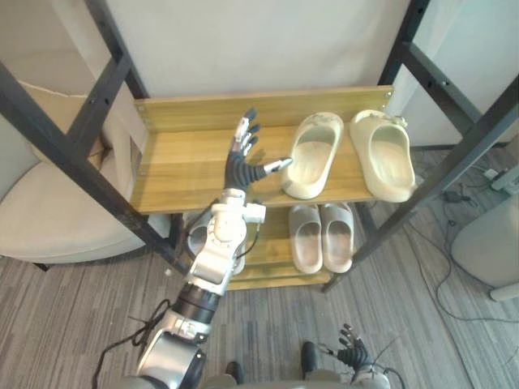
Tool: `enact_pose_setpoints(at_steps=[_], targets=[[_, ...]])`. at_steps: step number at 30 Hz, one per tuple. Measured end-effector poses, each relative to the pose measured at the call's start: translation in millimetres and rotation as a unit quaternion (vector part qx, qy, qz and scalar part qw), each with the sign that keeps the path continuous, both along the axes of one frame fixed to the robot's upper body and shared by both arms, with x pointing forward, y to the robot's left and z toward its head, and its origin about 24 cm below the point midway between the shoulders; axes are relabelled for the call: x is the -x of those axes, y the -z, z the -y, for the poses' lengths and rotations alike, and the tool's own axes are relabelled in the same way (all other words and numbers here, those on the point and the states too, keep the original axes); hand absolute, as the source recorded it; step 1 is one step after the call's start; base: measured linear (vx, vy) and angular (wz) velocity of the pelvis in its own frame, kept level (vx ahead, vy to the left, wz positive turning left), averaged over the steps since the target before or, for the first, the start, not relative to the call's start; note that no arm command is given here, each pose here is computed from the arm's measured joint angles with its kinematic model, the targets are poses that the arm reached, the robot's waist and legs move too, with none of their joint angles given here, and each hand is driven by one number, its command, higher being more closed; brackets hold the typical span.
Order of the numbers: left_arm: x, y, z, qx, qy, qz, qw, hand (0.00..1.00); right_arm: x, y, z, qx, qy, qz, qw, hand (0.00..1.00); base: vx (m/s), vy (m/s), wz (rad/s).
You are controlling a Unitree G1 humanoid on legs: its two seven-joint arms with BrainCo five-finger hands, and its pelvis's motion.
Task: Organize the slippers on the shoe rack
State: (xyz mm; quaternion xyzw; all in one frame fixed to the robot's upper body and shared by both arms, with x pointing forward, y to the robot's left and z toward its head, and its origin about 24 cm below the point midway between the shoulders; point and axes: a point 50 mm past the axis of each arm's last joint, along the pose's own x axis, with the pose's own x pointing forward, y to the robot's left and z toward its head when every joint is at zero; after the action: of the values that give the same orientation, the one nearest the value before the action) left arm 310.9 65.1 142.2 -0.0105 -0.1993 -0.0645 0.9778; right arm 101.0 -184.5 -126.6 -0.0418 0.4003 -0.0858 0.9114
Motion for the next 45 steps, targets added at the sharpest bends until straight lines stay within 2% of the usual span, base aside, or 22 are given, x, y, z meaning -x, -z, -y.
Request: enact_pose_setpoints(at_steps=[12,33,38,45], targets=[[7,27,35,-0.001,0.068,-0.062,0.996,0.0,2,3,0,-0.001,0.001,-0.01,1.0,0.0,-0.01,-0.005,0.02],[2,35,40,-0.012,0.073,-0.073,0.995,0.0,-16,0,-1,0.0,-0.001,0.008,1.0,0.0,0.0,-0.006,0.0],[2,34,55,-0.03,0.097,-0.069,0.992,0.0,-16,0,-3,-0.001,0.0,0.008,1.0,0.0,0.0,0.0,0.01],[14,31,96,-0.032,0.161,-0.075,0.984,0.0,-15,0,-5,-0.002,0.001,0.007,1.0,0.0,-0.01,-0.003,-0.02]])
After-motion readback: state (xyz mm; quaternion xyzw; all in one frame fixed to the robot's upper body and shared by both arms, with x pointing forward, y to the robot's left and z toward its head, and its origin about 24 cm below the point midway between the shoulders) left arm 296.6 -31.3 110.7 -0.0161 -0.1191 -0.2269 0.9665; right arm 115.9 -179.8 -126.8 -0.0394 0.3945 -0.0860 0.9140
